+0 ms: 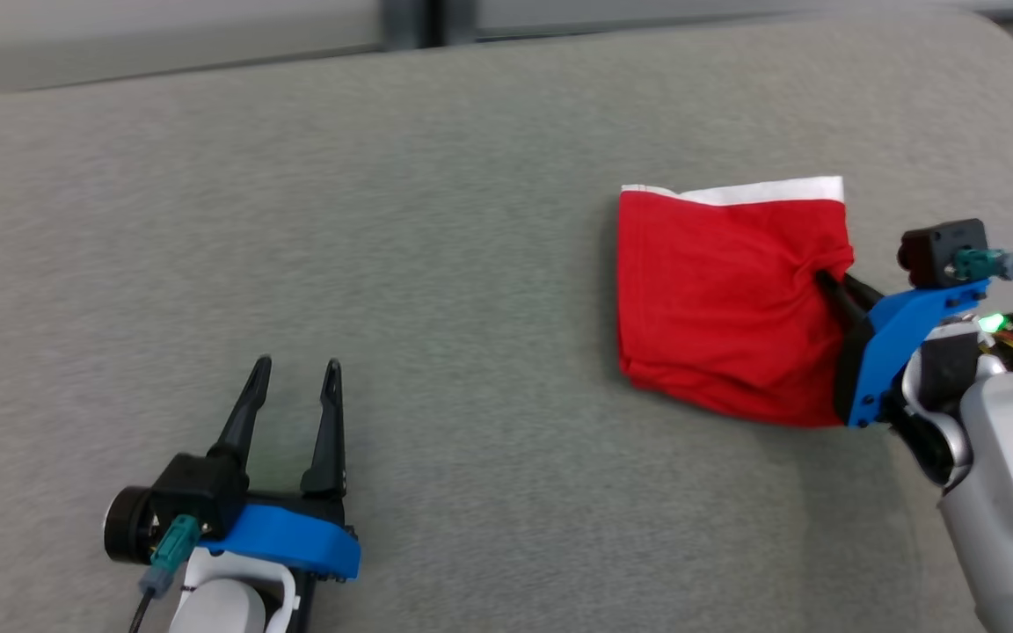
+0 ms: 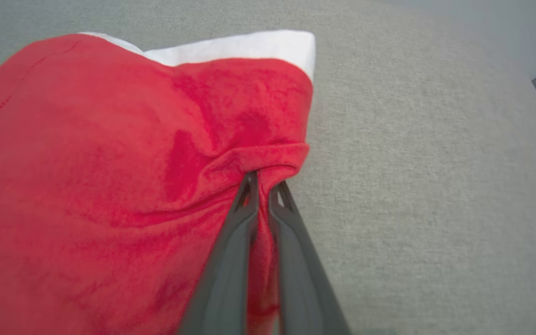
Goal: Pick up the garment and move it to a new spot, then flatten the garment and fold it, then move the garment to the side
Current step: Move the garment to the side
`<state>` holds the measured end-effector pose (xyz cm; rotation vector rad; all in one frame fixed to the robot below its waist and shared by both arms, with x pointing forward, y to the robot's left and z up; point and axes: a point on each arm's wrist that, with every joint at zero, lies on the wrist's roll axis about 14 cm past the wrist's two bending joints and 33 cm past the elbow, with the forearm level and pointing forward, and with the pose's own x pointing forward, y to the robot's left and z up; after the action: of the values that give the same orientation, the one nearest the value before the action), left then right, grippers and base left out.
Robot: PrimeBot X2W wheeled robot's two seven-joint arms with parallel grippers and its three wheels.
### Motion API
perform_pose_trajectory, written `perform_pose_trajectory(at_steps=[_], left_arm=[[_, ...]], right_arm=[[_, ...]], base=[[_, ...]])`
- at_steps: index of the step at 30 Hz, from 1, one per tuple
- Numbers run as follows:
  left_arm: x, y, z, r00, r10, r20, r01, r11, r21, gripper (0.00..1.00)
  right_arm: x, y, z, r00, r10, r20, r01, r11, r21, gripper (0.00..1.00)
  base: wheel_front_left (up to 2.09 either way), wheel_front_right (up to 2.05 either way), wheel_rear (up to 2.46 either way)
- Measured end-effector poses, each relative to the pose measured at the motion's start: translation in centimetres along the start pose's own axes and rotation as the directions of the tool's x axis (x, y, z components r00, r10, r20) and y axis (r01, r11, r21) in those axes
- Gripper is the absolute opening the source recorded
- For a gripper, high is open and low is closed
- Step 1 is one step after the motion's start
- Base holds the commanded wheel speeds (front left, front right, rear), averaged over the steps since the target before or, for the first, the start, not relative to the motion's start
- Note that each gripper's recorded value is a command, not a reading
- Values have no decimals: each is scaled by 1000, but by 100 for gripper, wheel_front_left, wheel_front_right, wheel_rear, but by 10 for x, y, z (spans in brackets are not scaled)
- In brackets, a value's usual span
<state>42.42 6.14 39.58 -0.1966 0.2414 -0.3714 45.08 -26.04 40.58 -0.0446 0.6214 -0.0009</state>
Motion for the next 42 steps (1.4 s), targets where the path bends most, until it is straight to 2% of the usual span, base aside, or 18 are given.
perform_pose_trajectory(at_steps=[7, 14, 19, 25, 32, 34, 35, 36, 42], left_arm=[[42, -53, -14, 978, -202, -48, 202, 979, 3, 100], [52, -72, -13, 961, -270, -60, 271, 963, 6, 100], [48, -54, -7, 972, -228, -55, 230, 973, 32, 100], [38, -20, 3, 990, -135, -36, 137, 989, 58, 100], [22, 6, 2, 998, -54, -37, 56, 997, 57, 100], [20, 10, 1, 998, -41, -41, 44, 997, 56, 100], [19, 12, 1, 999, -36, -41, 39, 998, 56, 100], [18, 12, 1, 999, -33, -42, 35, 998, 53, 100], [15, 11, 3, 999, -25, -34, 27, 998, 48, 100]], right_arm=[[-34, -77, -19, 980, -199, 2, 198, 978, 64, 0], [-41, -92, -32, 968, -250, -7, 250, 964, 90, 0], [-29, -105, -13, 966, -258, 25, 258, 966, 31, 0], [-13, -136, 14, 950, -310, 46, 311, 950, -15, 0], [7, -156, 36, 938, -344, 54, 347, 936, -67, 0], [11, -158, 39, 935, -350, 54, 353, 932, -82, 38], [13, -159, 41, 934, -351, 64, 356, 931, -87, 74], [15, -158, 46, 933, -351, 83, 358, 929, -91, 100], [19, -141, 74, 926, -306, 220, 337, 934, -120, 100]], base=[[0, 0, 0], [0, 0, 0], [0, 0, 0], [0, 0, 0], [0, 0, 0], [0, 0, 0], [0, 0, 0], [0, 0, 0], [0, 0, 0]])
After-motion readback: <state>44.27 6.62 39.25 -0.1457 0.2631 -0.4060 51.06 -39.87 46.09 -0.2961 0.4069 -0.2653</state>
